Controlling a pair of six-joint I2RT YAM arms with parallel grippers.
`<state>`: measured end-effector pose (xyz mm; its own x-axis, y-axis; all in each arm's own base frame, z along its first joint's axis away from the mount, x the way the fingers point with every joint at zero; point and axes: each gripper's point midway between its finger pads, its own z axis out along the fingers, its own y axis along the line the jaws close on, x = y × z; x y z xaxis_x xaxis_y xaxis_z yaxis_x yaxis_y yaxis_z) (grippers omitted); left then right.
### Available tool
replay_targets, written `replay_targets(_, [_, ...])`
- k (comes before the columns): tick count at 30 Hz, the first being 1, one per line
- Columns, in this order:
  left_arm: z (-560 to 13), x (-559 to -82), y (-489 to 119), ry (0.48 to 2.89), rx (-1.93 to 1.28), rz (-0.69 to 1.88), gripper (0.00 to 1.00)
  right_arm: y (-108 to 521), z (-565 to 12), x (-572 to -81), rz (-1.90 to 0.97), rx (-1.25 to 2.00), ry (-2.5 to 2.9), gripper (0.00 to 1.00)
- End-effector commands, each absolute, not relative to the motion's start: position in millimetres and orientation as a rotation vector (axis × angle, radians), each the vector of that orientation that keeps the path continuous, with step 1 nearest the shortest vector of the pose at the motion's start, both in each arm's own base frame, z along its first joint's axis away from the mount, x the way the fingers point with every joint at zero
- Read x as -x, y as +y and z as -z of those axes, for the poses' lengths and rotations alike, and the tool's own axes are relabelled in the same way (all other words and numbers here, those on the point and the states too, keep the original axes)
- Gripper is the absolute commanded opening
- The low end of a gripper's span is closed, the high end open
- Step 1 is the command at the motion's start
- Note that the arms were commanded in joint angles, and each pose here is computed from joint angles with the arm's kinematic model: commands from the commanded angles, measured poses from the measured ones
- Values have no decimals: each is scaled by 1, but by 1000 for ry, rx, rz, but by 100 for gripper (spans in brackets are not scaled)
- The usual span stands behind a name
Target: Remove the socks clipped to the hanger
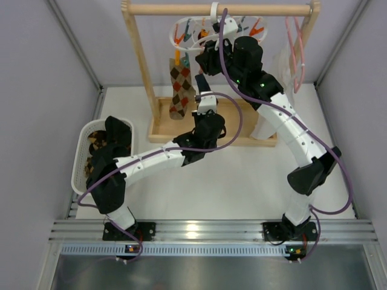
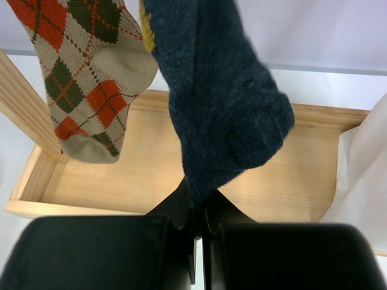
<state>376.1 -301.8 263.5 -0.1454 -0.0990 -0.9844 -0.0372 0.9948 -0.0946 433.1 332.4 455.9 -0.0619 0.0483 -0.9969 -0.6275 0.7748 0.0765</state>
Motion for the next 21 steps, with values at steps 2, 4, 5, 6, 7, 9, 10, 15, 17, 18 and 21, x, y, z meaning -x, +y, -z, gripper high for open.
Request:
replay_targets(2, [-284,-375,-287,1680,169,113,0,339,-482,-431,-630,448,1455,10])
replay_targets(4, [-283,-371,-282,1681,171,112,0,341,-482,-429,-649,449,1456,20])
replay_targets(5, [-283,-369,-279,1681,173,115,0,343,-478,-429,-652,456,1463,24])
replay_targets(6, [-288,-365,-275,1675,183,136,0,342,-482,-425,-664,459,1455,38])
replay_targets(7, [-280,-360,-269,1687,176,128,0,342,-477,-424,-668,465,1465,41])
replay_targets(9, [-275,-353,-261,1693,185,142,0,339,-482,-414,-691,468,1454,47])
replay_targets(10, [-272,-345,-251,1696,184,152,0,340,-472,-413,-693,475,1469,57])
replay_targets(15, [-260,-319,-212,1725,207,160,0,319,-482,-377,-727,483,1444,80])
replay_targets(17, [-249,-306,-187,1765,212,112,0,313,-468,-367,-731,492,1467,84])
replay_targets(18, [-246,-303,-180,1775,232,118,0,305,-479,-351,-752,499,1439,88])
replay_targets(21, [-243,-296,-146,1808,302,125,0,291,-475,-322,-796,505,1442,94])
